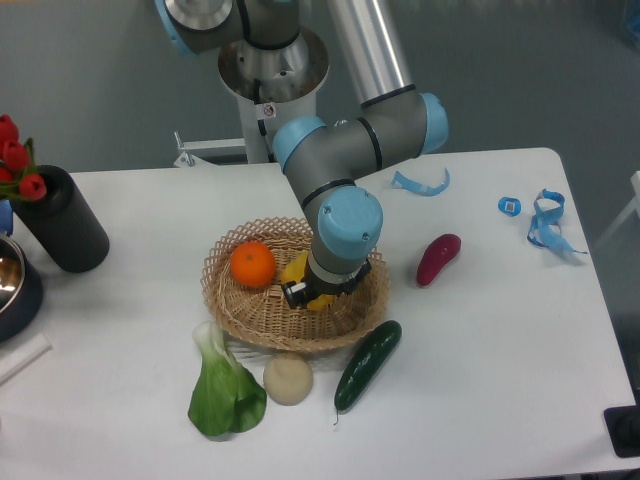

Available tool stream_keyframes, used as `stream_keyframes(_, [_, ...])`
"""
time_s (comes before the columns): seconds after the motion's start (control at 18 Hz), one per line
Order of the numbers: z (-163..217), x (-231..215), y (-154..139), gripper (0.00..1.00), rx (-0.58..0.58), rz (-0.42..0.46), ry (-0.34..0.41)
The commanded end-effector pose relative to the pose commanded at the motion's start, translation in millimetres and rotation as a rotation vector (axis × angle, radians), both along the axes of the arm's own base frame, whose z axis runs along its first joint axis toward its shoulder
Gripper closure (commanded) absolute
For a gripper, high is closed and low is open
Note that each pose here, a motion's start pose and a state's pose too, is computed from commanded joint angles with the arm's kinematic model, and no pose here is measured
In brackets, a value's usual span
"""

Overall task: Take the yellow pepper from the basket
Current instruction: 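Close the gripper around the yellow bell pepper inside the basket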

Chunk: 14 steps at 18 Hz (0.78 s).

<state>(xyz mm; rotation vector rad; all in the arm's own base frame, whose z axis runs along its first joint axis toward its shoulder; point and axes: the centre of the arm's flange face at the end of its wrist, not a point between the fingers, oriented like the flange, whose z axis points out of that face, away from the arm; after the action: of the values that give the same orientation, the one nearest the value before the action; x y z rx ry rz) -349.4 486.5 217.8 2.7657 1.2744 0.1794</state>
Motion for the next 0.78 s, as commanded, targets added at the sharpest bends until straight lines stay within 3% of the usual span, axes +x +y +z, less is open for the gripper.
stream_keyframes(0.39, [17, -8, 6, 0.65, 0.029, -0.003, 0.028])
stream_keyframes(0.78, [73, -53, 9, 0.70, 0.107, -0.001, 0.121])
